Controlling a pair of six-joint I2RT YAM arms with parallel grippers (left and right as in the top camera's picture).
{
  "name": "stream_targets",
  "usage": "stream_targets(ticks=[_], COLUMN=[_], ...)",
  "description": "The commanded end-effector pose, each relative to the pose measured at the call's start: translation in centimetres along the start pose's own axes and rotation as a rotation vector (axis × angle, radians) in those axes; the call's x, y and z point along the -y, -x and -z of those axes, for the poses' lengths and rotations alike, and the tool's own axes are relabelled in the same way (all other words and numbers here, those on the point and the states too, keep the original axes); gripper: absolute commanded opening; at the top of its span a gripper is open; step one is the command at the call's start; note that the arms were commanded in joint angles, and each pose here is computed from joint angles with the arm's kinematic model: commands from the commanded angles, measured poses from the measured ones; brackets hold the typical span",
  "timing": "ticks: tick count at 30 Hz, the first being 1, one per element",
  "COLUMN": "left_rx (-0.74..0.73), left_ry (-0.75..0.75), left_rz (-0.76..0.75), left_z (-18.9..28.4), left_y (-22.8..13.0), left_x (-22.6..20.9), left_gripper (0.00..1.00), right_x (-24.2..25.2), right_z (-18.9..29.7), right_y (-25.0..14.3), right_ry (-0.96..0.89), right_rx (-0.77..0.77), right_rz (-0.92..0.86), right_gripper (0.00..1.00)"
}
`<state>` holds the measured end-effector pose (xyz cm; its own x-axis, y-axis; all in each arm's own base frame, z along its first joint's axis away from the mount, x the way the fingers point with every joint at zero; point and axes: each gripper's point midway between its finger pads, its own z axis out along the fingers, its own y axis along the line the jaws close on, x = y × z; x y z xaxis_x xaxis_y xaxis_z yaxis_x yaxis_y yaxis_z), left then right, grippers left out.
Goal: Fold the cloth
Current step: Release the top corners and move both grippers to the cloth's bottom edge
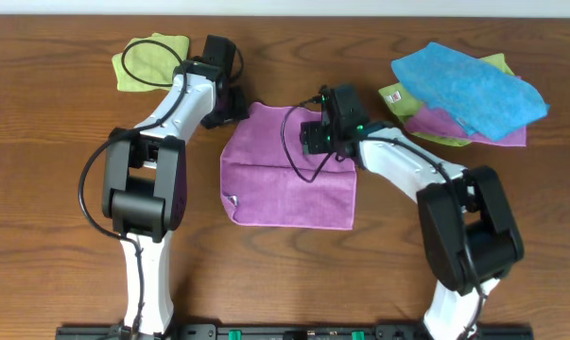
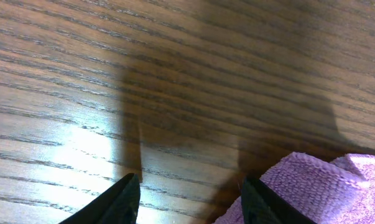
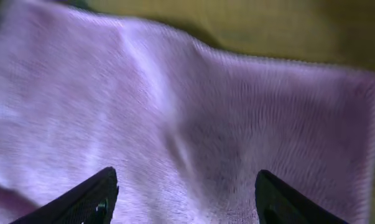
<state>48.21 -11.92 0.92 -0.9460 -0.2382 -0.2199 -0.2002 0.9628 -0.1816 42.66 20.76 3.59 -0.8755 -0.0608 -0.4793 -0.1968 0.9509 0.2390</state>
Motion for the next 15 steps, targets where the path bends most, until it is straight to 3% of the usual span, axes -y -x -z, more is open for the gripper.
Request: stream_targets(ticks=[1, 9, 15], left_rx=[0.009, -0.024, -0.268], left_ry=[0.001, 0.005, 0.152], left_rz=[-0.014, -0.013, -0.035], left_z=[0.0, 0.0, 3.4], left_y=[0.4, -0.4, -6.3], left_x=[-0.1, -0.3, -4.0], left_gripper=[0.54, 0.59, 0.58], right_x=[-0.5, 4.7, 4.8], right_z=[3.8, 3.8, 6.5], right_y=[4.1, 1.7, -4.2], right_ry=[-0.009, -0.123, -0.139], right_rx=[0.099, -0.030, -0.272], right_rz=[0.034, -0.017, -0.133], right_gripper=[0.72, 0.69, 0.67])
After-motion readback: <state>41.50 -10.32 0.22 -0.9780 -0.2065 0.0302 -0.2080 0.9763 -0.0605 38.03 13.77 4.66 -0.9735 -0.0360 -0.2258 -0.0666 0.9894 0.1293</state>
